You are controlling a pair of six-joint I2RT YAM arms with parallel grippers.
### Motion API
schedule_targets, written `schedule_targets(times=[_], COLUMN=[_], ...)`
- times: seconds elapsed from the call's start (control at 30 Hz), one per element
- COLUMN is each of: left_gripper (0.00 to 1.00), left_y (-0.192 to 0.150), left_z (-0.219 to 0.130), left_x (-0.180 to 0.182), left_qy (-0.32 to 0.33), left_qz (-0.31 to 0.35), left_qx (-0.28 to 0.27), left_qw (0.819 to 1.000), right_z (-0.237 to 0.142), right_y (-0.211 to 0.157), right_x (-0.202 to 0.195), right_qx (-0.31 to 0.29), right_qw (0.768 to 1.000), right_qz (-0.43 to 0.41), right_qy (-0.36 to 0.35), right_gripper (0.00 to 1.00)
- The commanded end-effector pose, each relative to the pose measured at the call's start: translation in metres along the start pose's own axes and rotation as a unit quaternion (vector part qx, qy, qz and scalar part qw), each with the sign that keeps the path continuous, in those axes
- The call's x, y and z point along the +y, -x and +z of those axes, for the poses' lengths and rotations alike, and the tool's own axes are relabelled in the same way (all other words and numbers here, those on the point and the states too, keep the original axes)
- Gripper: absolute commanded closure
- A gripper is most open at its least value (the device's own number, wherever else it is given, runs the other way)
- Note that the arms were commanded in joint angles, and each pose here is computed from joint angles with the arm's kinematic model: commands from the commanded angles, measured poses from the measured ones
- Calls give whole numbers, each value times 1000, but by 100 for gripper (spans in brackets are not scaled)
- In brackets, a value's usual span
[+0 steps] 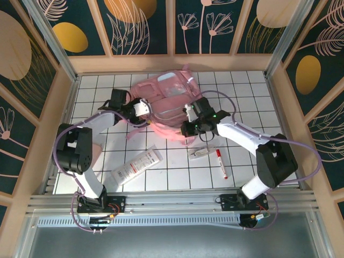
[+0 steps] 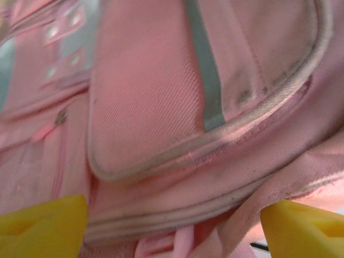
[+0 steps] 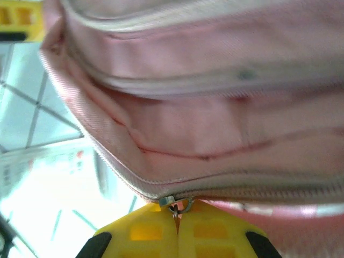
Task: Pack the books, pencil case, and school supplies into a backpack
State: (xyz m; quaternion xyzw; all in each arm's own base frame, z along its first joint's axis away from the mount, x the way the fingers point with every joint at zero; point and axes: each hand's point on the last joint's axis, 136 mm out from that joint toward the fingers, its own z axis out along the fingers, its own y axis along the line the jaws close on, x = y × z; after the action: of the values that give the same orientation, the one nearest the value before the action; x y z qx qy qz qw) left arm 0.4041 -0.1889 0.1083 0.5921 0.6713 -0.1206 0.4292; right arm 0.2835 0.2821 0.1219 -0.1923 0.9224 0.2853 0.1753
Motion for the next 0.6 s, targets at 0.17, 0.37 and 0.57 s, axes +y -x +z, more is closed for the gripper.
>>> schedule_targets(times=[0.17, 0.37, 0.57], left_gripper=[8, 27, 40], left_y=[63, 71, 58], left_z=[-42, -21, 2], left_x=[-94, -113, -119], left_qy=[-75, -68, -93], left_qz=[94, 105, 88], left_qx=[-102, -99, -64], left_qw=[987, 987, 990], right_z=[10, 17, 18], right_y=[21, 14, 15], right_x=[49, 59, 64], right_qx=[-7, 6, 0], right_qw=[995, 995, 995], right_qz=[-33, -54, -45], right_qy=[88, 88, 87], right_gripper=[100, 100, 100])
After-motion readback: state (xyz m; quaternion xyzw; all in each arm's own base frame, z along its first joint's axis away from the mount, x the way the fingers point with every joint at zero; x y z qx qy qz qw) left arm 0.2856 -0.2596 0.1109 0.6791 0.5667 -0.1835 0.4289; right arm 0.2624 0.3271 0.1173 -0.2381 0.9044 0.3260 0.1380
